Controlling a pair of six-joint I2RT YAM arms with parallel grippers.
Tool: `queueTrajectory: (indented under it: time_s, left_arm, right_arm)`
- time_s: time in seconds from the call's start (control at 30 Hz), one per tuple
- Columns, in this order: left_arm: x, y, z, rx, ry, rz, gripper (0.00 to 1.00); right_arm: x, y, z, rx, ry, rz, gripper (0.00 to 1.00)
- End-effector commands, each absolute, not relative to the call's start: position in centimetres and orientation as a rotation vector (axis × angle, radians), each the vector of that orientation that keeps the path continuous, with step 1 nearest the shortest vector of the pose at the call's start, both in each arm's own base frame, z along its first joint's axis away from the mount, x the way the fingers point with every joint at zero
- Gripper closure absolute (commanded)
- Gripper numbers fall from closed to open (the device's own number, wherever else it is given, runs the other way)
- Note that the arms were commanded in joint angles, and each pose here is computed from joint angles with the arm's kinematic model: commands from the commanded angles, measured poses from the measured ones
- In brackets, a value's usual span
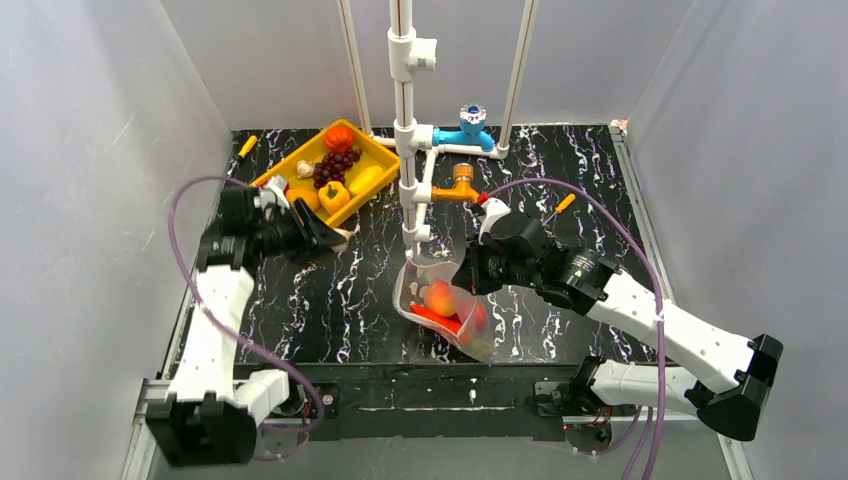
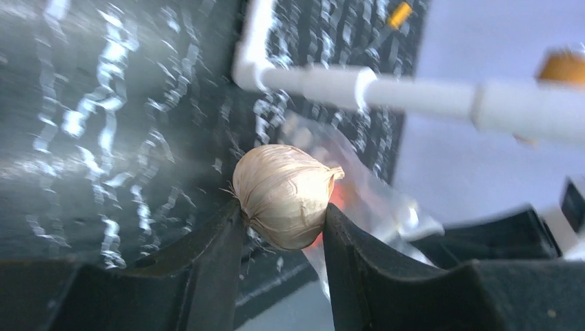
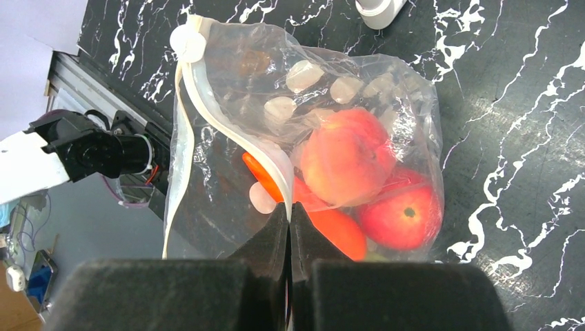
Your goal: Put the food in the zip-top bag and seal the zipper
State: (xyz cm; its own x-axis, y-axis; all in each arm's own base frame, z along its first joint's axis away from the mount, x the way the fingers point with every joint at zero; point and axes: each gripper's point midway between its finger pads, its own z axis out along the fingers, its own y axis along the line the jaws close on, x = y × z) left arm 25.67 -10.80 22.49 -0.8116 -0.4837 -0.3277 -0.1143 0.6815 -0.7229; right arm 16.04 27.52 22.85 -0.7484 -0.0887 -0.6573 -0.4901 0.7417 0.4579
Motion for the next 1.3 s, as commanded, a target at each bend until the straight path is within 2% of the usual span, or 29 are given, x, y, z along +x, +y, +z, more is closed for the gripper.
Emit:
queueTrajectory:
  time_s: [0.0,0.23,0.67,0.8,1.03,1.27]
  left_arm:
    - [20.0,-15.9,26.2,-0.319,2.259,-1.322,0.76]
    - [15.9,-19.0,28.3,-0.16,2.186,-1.427,0.71]
    - [16.7,-25.0,25.2,-0.046,2.332,-1.405,0.63]
    - [16.7,-26.9,24.2,-0.009,2.362,-1.419,0.54]
    - [17.1,-27.7,23.6,0.001,2.36,-1.409,0.27]
    - [17.1,-27.3,25.0,0.065,2.325,-1.364,0.24]
  right_arm:
    - [16.4,28.5,24.4,-0.43,2.268,0.904,0.99]
    - [16.3,29.0,24.7,-0.428,2.266,0.932,0.99]
    - [16.3,28.8,25.5,-0.408,2.251,0.944,0.99]
    - [16.2,28.7,25.5,-0.407,2.253,0.946,0.99]
    - [16.1,28.4,25.5,-0.403,2.253,0.94,0.99]
    - [16.2,28.0,25.9,-0.392,2.234,0.934,0.99]
